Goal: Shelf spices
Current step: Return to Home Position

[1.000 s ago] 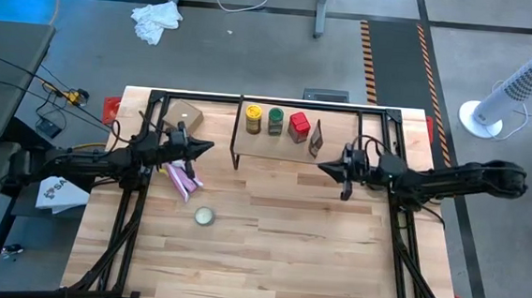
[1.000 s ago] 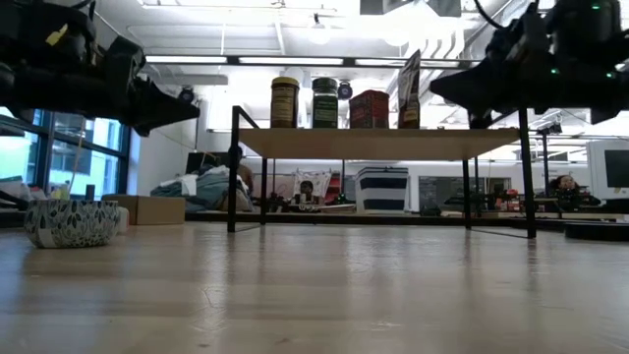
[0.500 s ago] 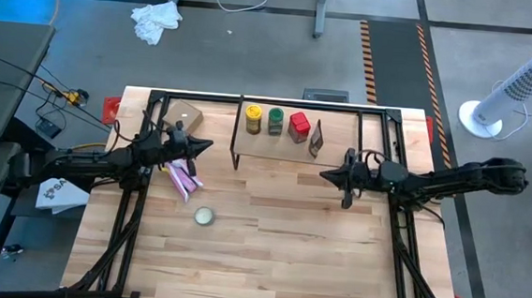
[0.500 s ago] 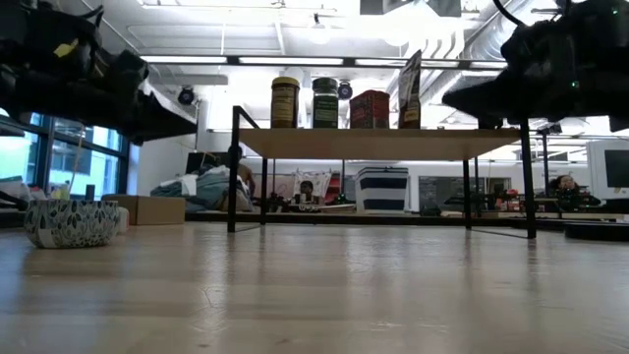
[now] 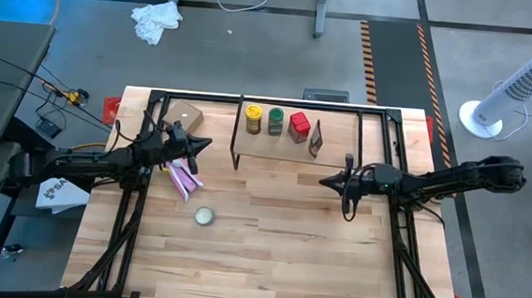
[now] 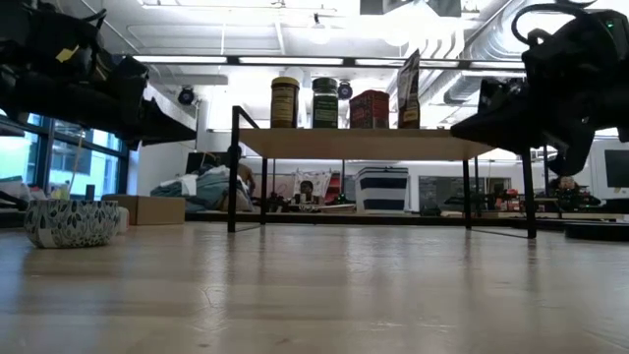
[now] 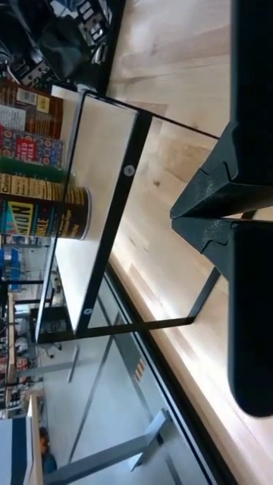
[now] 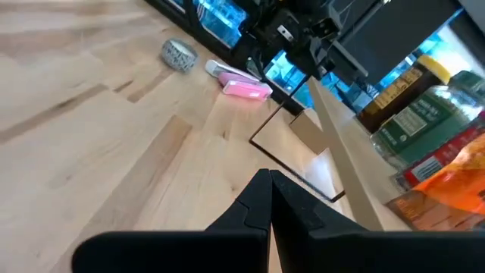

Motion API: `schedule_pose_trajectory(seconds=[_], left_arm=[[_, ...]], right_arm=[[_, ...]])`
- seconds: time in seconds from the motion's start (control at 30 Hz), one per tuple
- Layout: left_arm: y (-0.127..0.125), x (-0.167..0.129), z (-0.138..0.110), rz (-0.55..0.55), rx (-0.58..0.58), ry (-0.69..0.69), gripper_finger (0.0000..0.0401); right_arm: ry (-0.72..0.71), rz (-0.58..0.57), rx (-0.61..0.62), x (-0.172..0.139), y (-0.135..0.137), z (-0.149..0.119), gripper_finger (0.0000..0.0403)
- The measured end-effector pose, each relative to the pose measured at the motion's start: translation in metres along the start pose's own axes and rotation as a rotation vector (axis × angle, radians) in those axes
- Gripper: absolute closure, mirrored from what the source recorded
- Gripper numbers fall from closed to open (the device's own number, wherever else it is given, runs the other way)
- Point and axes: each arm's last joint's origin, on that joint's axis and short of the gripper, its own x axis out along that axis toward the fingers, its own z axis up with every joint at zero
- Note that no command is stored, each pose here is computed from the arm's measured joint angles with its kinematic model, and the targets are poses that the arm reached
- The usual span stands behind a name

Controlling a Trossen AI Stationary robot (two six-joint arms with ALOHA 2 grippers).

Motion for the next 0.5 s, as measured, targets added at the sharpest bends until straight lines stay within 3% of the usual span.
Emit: schedule_pose_trajectory(seconds=[0.5], left_arm=[[0.001, -0.009, 0.003, 0.001, -0.004, -0.015, 0.0400]], right_arm=[[0.008, 0.005, 0.039, -0.015, -0.004, 0.004, 0.0402]])
